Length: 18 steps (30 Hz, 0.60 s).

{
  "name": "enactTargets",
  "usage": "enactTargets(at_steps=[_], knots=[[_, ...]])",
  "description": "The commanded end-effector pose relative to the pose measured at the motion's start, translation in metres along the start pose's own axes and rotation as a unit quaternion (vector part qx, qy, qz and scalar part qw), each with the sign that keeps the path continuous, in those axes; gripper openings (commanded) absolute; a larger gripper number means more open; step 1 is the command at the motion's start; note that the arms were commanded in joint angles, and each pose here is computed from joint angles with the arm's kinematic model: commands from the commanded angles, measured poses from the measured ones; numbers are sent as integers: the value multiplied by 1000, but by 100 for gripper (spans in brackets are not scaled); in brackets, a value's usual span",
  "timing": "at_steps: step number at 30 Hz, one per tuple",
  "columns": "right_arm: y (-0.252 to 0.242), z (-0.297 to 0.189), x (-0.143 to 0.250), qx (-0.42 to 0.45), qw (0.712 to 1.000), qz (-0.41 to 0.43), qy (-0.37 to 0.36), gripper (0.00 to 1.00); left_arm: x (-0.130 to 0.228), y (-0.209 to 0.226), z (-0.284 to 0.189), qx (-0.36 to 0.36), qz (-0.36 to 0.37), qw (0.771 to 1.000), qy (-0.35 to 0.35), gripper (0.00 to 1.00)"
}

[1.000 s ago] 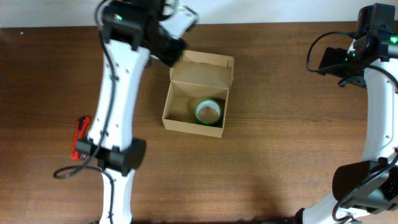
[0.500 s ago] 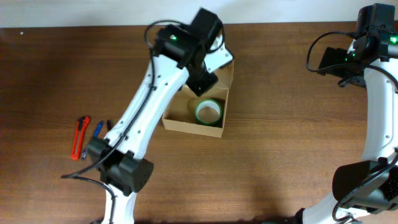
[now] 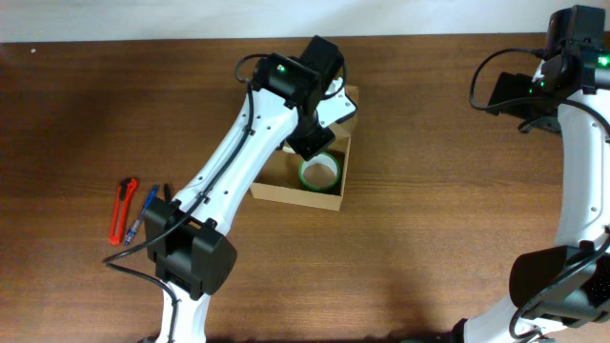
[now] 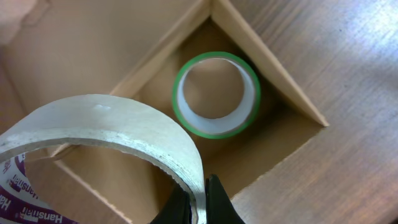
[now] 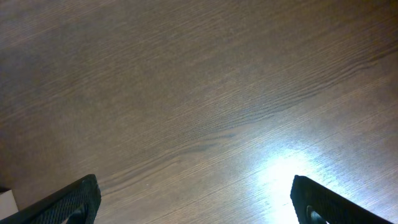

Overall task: Pack container
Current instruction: 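Lift the masking tape and carry it into the box with left gripper, then lower the masking tape into the box and open the left gripper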

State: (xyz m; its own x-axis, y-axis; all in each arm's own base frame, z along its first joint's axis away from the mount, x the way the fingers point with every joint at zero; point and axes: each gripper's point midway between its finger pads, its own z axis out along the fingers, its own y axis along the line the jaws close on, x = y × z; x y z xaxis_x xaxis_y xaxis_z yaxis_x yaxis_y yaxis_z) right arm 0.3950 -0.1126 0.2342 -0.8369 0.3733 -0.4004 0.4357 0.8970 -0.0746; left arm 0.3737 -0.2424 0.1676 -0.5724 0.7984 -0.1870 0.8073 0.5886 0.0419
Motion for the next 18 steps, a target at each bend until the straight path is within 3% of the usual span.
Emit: enactTargets(at_steps=[1,18], knots=[[-1,-12,-5,-4,1000,1,-18,99,-5,-19,4,18,18,1000,-2,2],[-1,-12,-5,-4,1000,1,-18,99,8,-56,38,42,36,998,42,2]])
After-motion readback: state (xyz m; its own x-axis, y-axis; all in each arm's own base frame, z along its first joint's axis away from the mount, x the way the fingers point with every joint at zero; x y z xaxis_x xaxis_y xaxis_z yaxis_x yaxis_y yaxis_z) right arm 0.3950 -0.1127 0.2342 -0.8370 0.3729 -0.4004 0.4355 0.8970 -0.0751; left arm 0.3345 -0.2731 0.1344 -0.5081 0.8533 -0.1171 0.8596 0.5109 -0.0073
